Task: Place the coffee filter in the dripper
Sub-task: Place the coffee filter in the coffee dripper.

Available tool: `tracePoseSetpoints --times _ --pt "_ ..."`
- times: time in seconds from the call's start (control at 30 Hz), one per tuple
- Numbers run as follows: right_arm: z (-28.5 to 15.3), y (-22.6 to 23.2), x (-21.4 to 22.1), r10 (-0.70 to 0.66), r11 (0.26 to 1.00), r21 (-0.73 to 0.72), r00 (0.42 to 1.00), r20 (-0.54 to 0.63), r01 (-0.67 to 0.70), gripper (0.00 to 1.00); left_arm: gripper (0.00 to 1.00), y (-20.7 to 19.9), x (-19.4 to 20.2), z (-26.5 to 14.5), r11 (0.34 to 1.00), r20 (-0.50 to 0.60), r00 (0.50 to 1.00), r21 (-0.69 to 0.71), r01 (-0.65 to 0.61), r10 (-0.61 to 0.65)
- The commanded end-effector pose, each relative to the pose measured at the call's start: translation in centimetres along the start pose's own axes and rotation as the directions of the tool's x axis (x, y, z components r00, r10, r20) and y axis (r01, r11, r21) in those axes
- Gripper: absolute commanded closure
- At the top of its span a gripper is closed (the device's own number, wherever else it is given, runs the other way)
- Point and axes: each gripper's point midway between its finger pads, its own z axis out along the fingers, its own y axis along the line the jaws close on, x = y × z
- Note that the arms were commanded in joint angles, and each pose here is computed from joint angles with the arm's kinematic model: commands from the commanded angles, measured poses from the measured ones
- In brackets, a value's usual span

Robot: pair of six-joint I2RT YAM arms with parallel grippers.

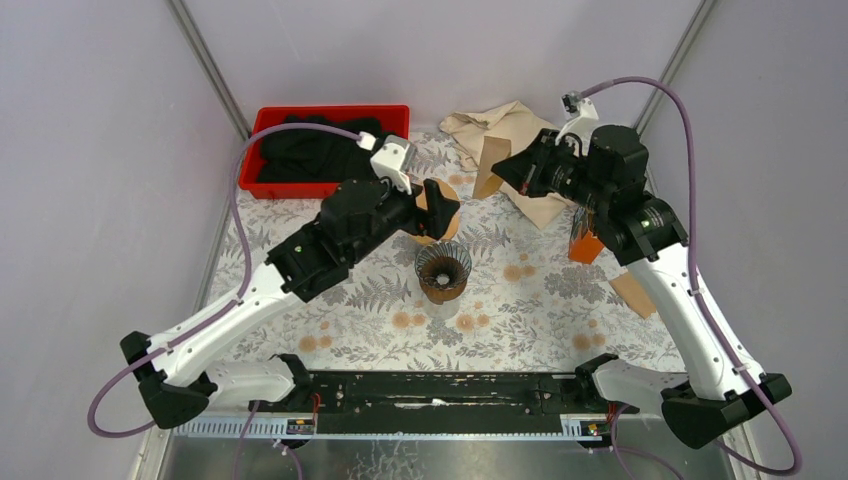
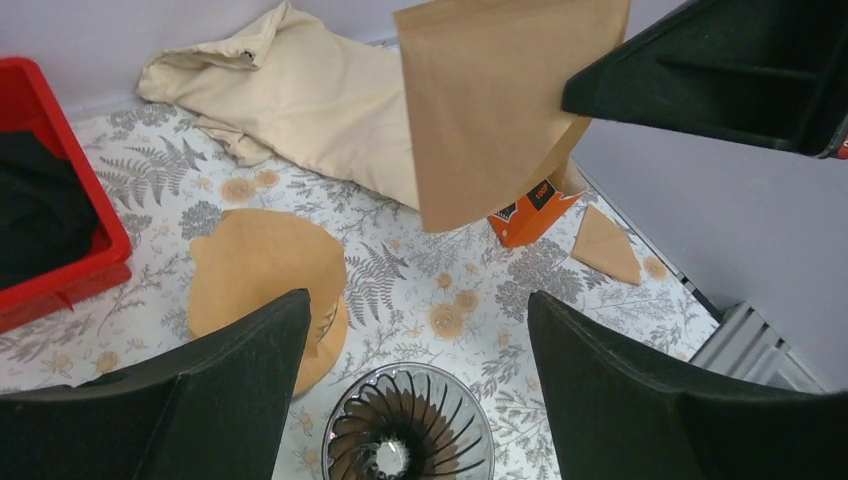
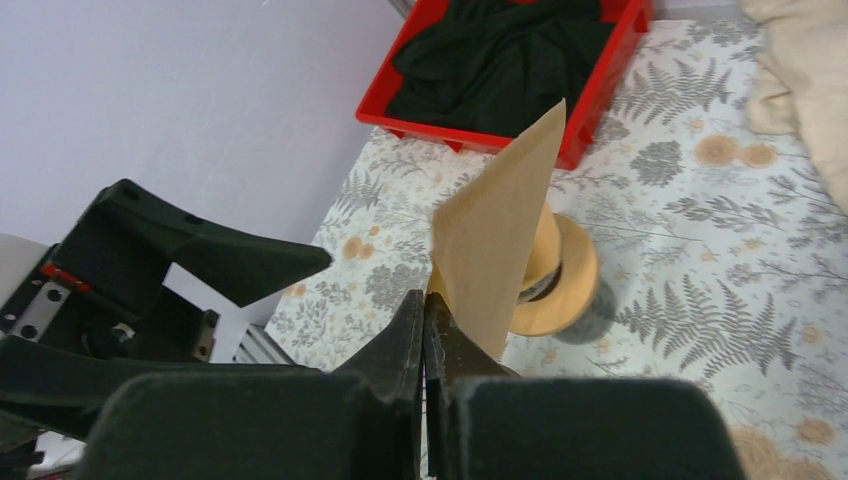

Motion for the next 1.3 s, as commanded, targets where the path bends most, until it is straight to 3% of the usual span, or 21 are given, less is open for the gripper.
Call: tracePoseSetpoints --times 0.0,0.23,0.7,0.97,1.27 --pt "-0.2 3.9 -2.3 -0.012 0.994 -0.105 0.997 0.070 0.019 1.00 0.13 -1.1 -4.5 0.6 0.998 0.164 0.984 -0.035 -0.061 0.066" --pt "0.4 5.4 -1.8 -0.004 0.990 -0.143 0.998 0.056 0.012 1.00 0.14 -1.8 -4.2 1.6 0.981 0.181 0.967 -0.117 -0.157 0.177" --pt "0.9 6.7 -0.9 -0.001 0.985 -0.170 1.000 0.030 0.006 1.00 0.24 -1.6 -4.3 2.6 0.900 0.180 0.910 -0.309 -0.307 0.372" --pt "0.9 6.6 -0.8 -0.008 0.987 -0.162 1.000 0.028 0.012 1.00 0.27 -1.4 -4.5 1.8 0.881 0.177 0.897 -0.336 -0.332 0.406" --pt "1.3 6.5 -0.6 -0.008 0.987 -0.163 1.000 0.020 0.012 1.00 0.24 -1.9 -4.5 0.8 0.904 0.201 0.902 -0.280 -0.322 0.383"
